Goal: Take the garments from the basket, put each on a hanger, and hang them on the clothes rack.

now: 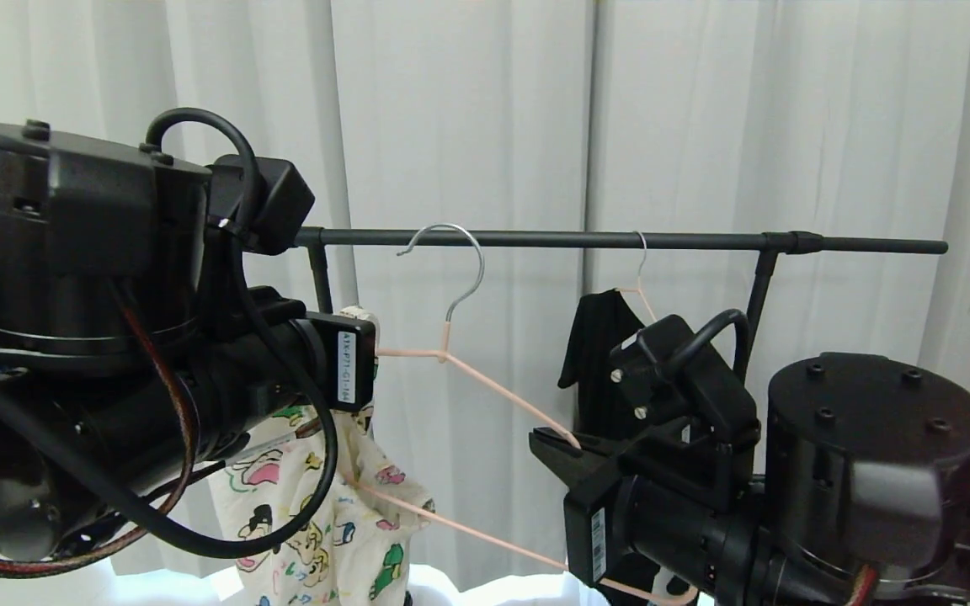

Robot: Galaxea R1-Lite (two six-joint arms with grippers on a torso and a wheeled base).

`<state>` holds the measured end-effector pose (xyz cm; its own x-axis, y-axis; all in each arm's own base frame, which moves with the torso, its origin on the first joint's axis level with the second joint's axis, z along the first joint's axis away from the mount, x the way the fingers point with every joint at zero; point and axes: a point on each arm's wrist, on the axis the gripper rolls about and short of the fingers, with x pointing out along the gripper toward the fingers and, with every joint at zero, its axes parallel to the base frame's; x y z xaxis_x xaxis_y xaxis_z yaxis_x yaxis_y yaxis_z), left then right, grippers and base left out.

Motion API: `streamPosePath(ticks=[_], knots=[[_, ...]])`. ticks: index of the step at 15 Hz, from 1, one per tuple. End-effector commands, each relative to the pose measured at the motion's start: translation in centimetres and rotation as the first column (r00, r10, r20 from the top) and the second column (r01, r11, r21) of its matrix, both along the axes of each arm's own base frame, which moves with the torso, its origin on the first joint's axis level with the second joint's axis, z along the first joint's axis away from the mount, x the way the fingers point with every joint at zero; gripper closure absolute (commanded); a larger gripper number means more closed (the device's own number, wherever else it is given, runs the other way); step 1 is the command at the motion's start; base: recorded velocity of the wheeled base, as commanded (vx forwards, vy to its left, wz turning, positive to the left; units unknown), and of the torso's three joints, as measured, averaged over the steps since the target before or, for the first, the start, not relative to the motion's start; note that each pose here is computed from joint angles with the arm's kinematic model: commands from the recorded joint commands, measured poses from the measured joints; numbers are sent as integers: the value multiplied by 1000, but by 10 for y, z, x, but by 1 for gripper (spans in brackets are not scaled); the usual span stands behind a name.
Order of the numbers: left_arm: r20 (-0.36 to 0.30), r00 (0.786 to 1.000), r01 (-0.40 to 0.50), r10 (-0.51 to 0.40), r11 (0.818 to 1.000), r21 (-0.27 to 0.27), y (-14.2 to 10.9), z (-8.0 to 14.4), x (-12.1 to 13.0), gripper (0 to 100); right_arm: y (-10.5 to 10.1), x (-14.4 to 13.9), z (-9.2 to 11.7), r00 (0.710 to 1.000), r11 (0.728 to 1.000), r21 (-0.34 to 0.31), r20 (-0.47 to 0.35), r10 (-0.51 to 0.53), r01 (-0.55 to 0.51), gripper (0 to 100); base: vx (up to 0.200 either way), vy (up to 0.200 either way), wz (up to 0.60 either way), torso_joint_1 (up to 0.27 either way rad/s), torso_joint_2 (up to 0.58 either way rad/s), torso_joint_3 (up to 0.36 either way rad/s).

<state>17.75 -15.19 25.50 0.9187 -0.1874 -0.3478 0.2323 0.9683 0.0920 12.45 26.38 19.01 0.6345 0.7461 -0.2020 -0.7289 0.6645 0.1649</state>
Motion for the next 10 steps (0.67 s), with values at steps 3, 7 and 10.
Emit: streamPosePath(ticks=[3, 7, 10], knots=[[32, 999, 27, -26, 999, -31, -5, 13, -3, 100, 19, 1, -13, 1000, 1000, -20, -12, 21, -22, 100, 0, 0, 0, 0, 0, 0], [39, 996, 77, -76, 996, -37, -14, 15, -12, 100, 30, 6, -11, 1000, 1000, -4, -5, 18, -18, 100, 0, 0, 0, 0, 0, 0], [49, 996, 76, -74, 996, -46, -10, 18, -14, 100, 29, 8, -11, 1000, 1000, -4, -1, -22, 22, 100, 0, 0, 0, 0, 0, 0]])
